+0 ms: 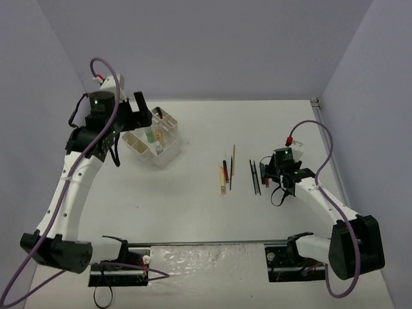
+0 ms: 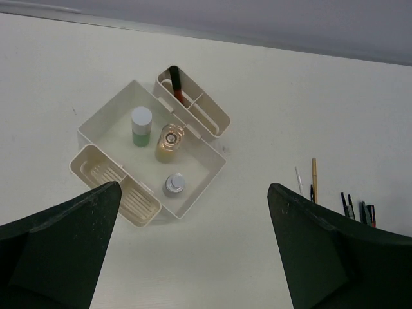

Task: Organize the makeup

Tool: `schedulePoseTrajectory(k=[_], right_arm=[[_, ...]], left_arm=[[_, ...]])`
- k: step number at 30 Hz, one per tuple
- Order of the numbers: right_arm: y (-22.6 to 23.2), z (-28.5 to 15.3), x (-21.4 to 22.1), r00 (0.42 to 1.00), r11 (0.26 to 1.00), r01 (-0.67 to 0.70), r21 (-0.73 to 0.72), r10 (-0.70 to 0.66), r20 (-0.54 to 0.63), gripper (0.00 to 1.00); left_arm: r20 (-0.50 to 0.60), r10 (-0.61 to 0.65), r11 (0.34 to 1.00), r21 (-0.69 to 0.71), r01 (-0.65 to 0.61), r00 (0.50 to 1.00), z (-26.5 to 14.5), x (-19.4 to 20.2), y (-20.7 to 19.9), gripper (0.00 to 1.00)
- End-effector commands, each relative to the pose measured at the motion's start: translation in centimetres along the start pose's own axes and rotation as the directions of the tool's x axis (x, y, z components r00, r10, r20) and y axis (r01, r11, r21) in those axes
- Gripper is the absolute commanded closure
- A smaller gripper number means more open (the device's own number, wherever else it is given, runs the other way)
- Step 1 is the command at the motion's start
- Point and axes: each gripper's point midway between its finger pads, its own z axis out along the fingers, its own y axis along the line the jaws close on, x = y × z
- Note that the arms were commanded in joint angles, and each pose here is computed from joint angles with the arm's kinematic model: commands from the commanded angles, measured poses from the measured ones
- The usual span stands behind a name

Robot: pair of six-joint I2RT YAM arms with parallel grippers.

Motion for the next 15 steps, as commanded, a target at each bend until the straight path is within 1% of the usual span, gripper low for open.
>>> schedulePoseTrajectory(k=[1,4,6,11,15], right_arm=[[0.5,1.6,0.1,0.998,0.999,0.031,-0.022,-0.032,-0.056,0.5],[0.6,2.5,0.1,0.996,0.999,0.03,-0.032,-0.032,-0.078,0.56],[1.3,2.9,0.4,0.995,0.997,0.034,-0.068,-0.04,-0.095,0.58],[1.6,3.6,0.7,0.991,0.995,0.062,-0.081,-0.07,-0.111,0.57],[1.8,4.0,1.1,0.988,0.993,0.07,-0.092,-0.082,-0.133,0.57]], left_arm=[[-0.027,0.023,0.999,0.034,-0.022,0.999,-2.9,3.9,0.6,0.03],[-0.03,0.036,0.999,0.029,-0.035,0.999,-3.5,6.1,1.4,0.03],[-0.045,0.043,0.999,0.022,-0.042,0.998,-3.8,7.9,2.0,0.03],[-0.057,0.055,0.998,0.009,-0.054,0.997,-4.2,10.3,3.1,0.03],[-0.053,0.058,0.998,0.004,-0.058,0.997,-4.7,10.7,3.3,0.03]])
